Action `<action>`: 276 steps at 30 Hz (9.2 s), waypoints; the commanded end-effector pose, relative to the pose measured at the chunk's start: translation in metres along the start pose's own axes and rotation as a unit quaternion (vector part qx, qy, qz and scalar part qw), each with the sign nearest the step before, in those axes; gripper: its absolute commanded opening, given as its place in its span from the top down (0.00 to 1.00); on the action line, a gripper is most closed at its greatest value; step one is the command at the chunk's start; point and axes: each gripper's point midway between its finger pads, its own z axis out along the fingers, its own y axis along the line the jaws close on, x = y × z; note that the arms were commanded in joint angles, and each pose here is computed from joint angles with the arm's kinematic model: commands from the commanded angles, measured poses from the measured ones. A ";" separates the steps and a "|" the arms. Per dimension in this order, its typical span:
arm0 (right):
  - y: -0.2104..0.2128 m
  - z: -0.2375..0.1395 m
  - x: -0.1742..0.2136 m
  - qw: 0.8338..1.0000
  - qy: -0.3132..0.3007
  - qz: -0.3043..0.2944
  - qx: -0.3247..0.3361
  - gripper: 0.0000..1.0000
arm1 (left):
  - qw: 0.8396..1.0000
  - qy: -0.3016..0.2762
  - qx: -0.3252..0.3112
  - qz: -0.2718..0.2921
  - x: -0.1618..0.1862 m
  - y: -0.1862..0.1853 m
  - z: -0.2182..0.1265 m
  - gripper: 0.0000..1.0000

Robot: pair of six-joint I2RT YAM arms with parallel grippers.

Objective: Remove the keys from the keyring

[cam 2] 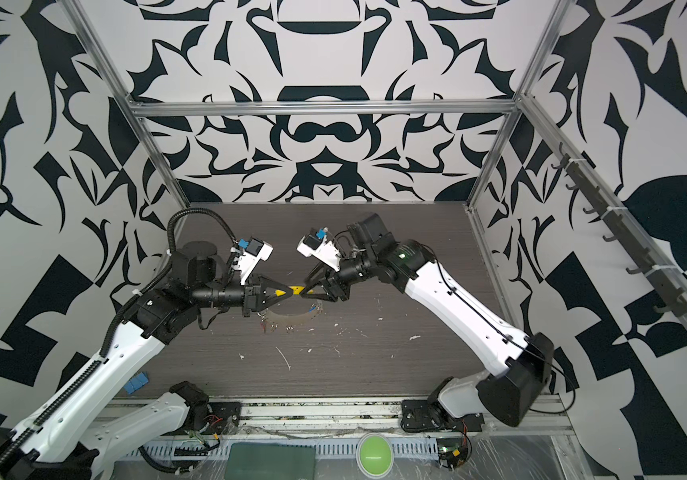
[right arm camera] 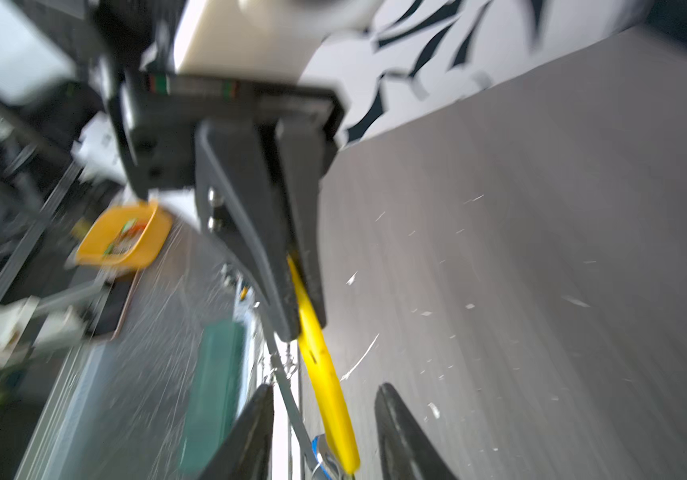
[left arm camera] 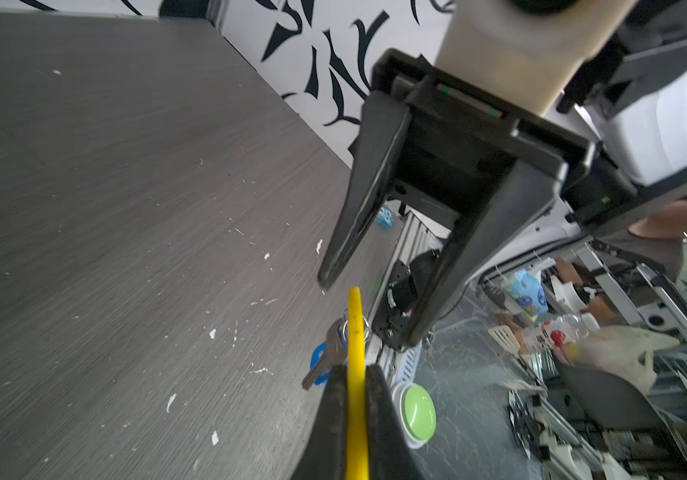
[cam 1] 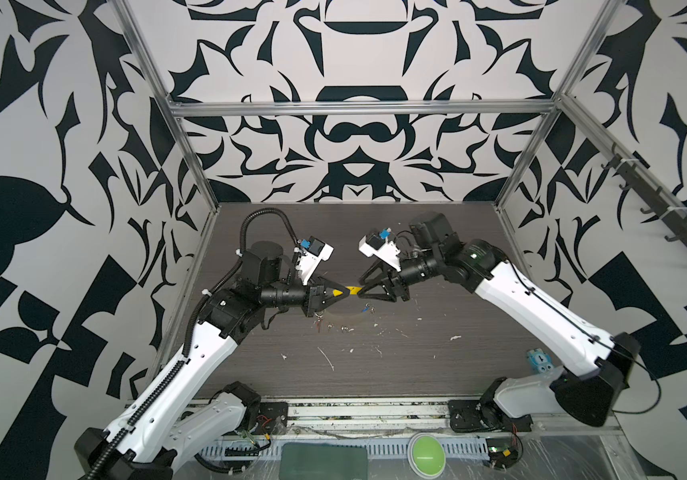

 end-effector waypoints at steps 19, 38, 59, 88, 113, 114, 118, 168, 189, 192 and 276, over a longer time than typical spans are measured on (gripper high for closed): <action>-0.011 0.006 -0.061 0.961 -0.253 0.090 0.064 0.59 | 0.926 -0.306 -0.206 -0.083 -0.076 0.068 -0.011 1.00; -0.003 0.030 -0.037 0.966 -0.234 0.102 0.042 0.67 | 0.921 -0.355 -0.156 -0.043 -0.078 0.046 -0.027 1.00; 0.005 0.051 -0.047 0.969 -0.223 0.107 0.001 0.70 | 0.929 -0.349 -0.118 -0.029 -0.078 0.035 -0.021 1.00; -0.012 0.028 -0.039 0.954 -0.266 0.109 0.083 1.00 | 0.917 -0.350 -0.179 -0.070 -0.074 0.056 -0.030 1.00; -0.015 0.012 -0.035 0.961 -0.225 0.058 0.150 1.00 | 0.881 -0.356 -0.252 -0.181 -0.055 0.080 -0.058 0.51; -0.015 0.011 -0.035 0.963 -0.216 0.053 0.152 1.00 | 0.882 -0.354 -0.256 -0.177 -0.053 0.080 -0.060 0.50; -0.013 0.006 -0.036 0.973 -0.191 0.033 0.124 1.00 | 0.912 -0.325 -0.222 -0.117 -0.056 0.058 -0.054 0.42; 0.021 -0.025 -0.030 0.986 -0.137 0.021 -0.091 1.00 | 0.991 -0.096 0.085 0.034 -0.035 -0.029 0.011 0.82; 0.004 -0.063 -0.064 0.945 -0.323 0.035 0.043 0.54 | 0.966 -0.245 0.064 0.058 -0.071 -0.025 -0.009 1.00; 0.005 -0.068 -0.069 0.930 -0.361 0.056 0.039 0.53 | 0.953 -0.290 0.060 0.068 -0.078 -0.025 -0.020 1.00; 0.060 -0.043 -0.108 0.927 -0.362 0.031 -0.092 0.87 | 0.918 -0.354 0.144 0.108 -0.085 -0.063 -0.047 1.00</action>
